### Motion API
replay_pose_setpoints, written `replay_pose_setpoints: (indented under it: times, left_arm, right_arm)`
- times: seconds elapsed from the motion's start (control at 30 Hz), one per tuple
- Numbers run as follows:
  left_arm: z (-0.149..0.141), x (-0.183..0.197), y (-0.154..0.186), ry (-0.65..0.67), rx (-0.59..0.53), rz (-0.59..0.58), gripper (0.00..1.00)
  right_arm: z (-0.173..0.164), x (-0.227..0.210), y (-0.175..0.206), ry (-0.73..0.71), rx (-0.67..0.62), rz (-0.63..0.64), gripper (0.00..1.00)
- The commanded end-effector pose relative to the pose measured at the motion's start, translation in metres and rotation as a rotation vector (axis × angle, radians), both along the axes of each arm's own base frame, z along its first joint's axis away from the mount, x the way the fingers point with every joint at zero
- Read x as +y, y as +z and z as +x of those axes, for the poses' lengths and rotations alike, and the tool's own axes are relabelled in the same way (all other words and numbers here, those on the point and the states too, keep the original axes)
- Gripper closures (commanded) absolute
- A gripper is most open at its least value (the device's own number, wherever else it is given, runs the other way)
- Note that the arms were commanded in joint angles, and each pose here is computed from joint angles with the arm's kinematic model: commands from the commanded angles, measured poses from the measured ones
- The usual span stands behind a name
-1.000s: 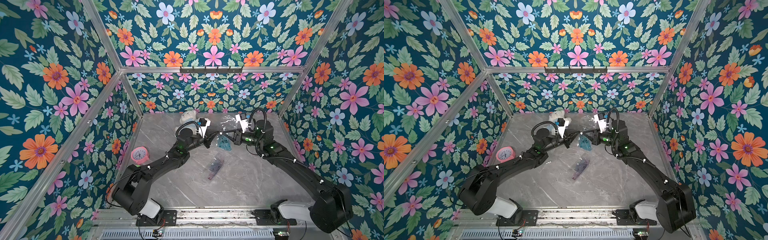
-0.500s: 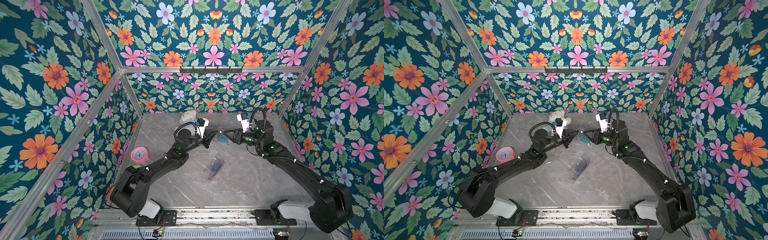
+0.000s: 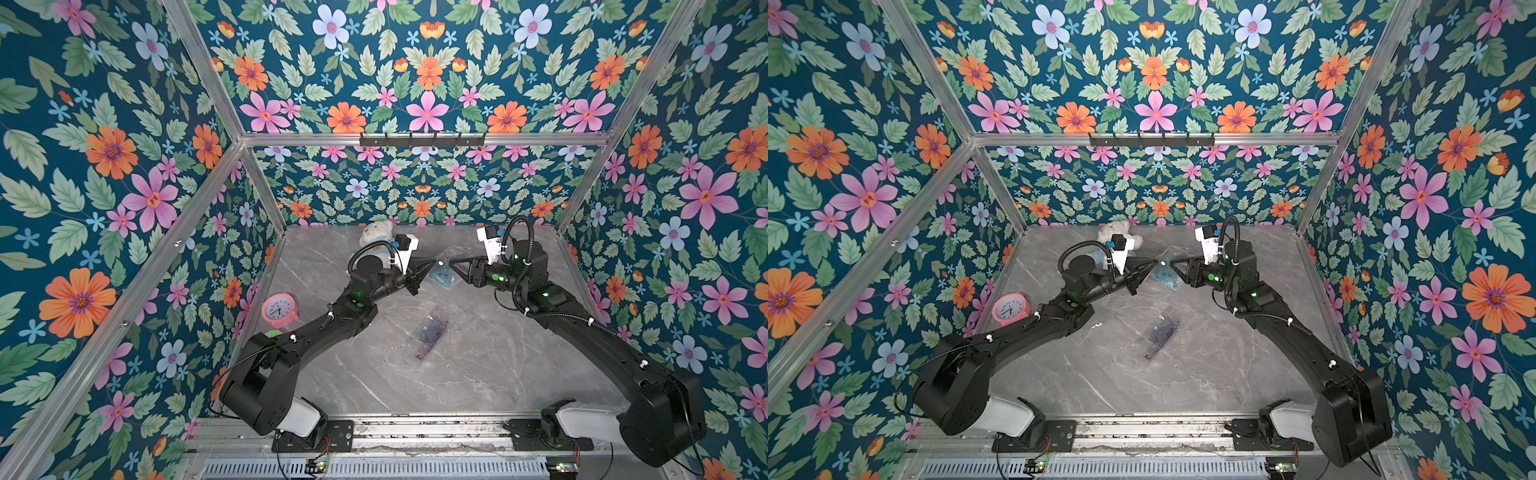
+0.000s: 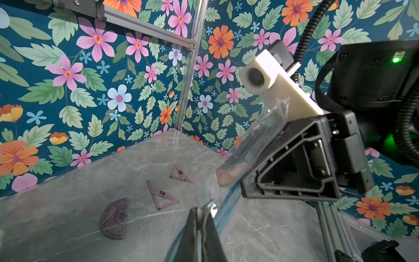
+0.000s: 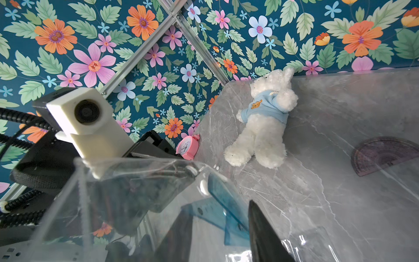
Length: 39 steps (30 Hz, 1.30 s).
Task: Open the ruler set and take out the ruler
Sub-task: Open the ruler set bag.
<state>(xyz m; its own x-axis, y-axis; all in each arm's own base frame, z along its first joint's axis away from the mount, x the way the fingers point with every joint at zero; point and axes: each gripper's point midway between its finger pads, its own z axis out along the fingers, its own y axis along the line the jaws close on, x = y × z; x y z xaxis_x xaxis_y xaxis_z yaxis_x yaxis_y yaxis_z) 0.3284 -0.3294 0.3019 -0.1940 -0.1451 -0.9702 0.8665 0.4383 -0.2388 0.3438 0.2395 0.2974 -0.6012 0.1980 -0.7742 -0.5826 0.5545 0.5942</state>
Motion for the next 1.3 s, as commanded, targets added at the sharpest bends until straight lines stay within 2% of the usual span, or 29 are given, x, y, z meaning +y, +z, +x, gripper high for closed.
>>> replay_pose_setpoints:
  times: [0.0,0.23,0.4,0.43,0.47,0.53,0.6,0.77,0.93,1.27]
  left_arm:
    - [-0.002,-0.002,0.006,-0.023,-0.001,-0.011,1.0]
    - [0.003,-0.004,0.0,-0.016,0.033,-0.016,1.0]
    - [0.012,0.001,-0.003,0.044,0.056,-0.015,1.0]
    - [0.013,0.002,-0.002,0.057,0.055,-0.015,0.82]
    - [0.014,0.004,-0.002,0.069,0.054,-0.013,0.59]
    - [0.014,0.008,-0.001,0.08,0.042,-0.01,0.38]
    - [0.012,0.011,0.0,0.084,0.028,-0.007,0.02]
    - [0.004,0.018,0.007,0.046,0.006,-0.009,0.01]
    - [-0.004,0.017,0.013,-0.05,-0.002,-0.02,0.01]
    - [-0.003,0.005,0.004,-0.093,0.013,0.0,0.01]
  right_arm:
    - [0.001,0.003,0.009,0.015,-0.039,0.02,0.72]
    - [-0.006,0.008,0.025,0.066,-0.097,0.068,0.91]
    - [-0.01,0.007,0.031,0.069,-0.116,0.077,1.0]
    - [-0.011,0.007,0.031,0.07,-0.116,0.078,1.0]
    - [-0.011,0.007,0.032,0.07,-0.115,0.079,1.0]
    - [-0.011,0.007,0.033,0.07,-0.116,0.08,1.0]
    - [-0.011,0.006,0.034,0.068,-0.114,0.079,1.0]
    - [-0.018,0.008,0.039,0.109,-0.142,0.074,1.0]
    - [-0.022,0.005,0.044,0.138,-0.157,0.08,1.0]
    - [-0.025,0.008,0.052,0.178,-0.156,0.124,1.0]
